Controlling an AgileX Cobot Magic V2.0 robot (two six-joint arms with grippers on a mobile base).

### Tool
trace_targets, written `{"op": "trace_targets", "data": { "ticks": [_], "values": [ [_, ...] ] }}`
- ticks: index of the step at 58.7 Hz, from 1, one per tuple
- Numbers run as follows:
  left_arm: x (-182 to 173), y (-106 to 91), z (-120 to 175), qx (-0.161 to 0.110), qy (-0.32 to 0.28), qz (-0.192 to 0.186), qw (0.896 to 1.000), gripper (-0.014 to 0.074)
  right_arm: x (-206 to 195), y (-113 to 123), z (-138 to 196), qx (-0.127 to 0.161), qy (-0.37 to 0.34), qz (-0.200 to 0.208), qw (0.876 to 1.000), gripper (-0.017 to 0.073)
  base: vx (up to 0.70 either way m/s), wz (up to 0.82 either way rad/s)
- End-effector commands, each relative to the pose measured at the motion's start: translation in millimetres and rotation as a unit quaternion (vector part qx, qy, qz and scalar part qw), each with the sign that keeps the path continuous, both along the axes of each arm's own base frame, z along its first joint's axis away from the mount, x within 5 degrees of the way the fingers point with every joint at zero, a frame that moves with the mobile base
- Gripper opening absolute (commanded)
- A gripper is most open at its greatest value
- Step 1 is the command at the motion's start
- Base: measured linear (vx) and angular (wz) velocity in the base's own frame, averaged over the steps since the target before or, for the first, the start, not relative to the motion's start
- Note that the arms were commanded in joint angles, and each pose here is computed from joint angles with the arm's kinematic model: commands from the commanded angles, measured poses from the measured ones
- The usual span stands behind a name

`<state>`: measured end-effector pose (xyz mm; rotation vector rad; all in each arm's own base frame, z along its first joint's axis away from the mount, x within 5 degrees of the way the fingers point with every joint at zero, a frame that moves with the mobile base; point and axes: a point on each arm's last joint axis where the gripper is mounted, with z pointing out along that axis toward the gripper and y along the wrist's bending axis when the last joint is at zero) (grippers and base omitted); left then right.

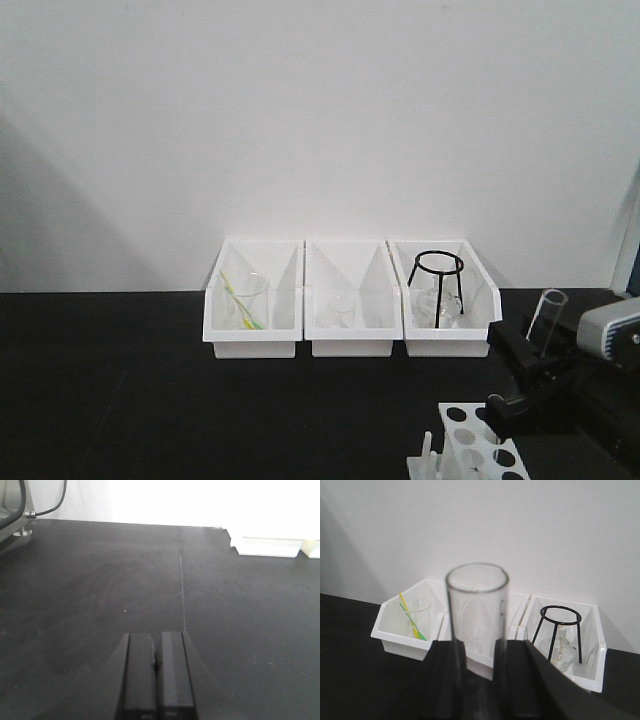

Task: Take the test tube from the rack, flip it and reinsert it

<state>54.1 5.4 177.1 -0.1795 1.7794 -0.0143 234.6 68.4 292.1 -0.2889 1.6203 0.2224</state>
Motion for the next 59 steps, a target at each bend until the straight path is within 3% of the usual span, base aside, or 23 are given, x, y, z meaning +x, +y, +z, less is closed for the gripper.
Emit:
{"op": "trace_targets", "data": {
  "ticks": [1, 12, 26, 36, 37, 38, 41, 52, 56, 59],
  "values": [
    [1, -0.8, 8, 0.002, -0.049, -0.006, 0.999, -0.0006, 1, 1, 28, -0.009, -0.048, 0.004, 0.999, -0.0008, 0.0, 0.0],
    [1, -0.8, 8, 0.002, -0.049, -0.006, 0.999, -0.0006, 6, 1, 35, -0.139, -0.037, 0.009, 0.99, -0.0008, 0.0, 0.0],
    [1, -0.8, 8, 0.002, -0.049, -0.006, 0.999, -0.0006, 10, 0, 46, -0.313, -0.056, 0.02, 0.948, -0.0008, 0.0, 0.0],
    [1, -0.8, 8, 0.002, -0.049, -0.006, 0.999, -0.0006, 9, -1, 42, -0.443, -0.078, 0.041, 0.892, -0.0008, 0.0, 0.0],
    [1, -0.8, 8, 0.002, -0.049, -0.006, 0.999, -0.0006, 9, -2, 42, -0.459, -0.08, 0.044, 0.884, -0.0008, 0.0, 0.0],
    [1, -0.8, 8, 0.002, -0.049, -0.006, 0.999, -0.0006, 9, -2, 41, -0.513, -0.094, 0.054, 0.851, -0.0008, 0.0, 0.0],
    [1, -0.8, 8, 0.002, -0.049, -0.006, 0.999, -0.0006, 9, -2, 41, -0.548, -0.105, 0.06, 0.828, -0.0008, 0.0, 0.0],
    [1, -0.8, 8, 0.002, -0.049, -0.006, 0.999, -0.0006, 9, -2, 41, -0.629, -0.135, 0.074, 0.762, -0.0008, 0.0, 0.0],
    [1, -0.8, 8, 0.002, -0.049, -0.006, 0.999, -0.0006, 9, -2, 41, -0.641, -0.141, 0.075, 0.75, -0.0008, 0.0, 0.0],
    [1, -0.8, 8, 0.002, -0.049, -0.006, 0.999, -0.0006, 9, -2, 42, -0.638, -0.143, 0.073, 0.753, -0.0008, 0.0, 0.0]
  ]
}}
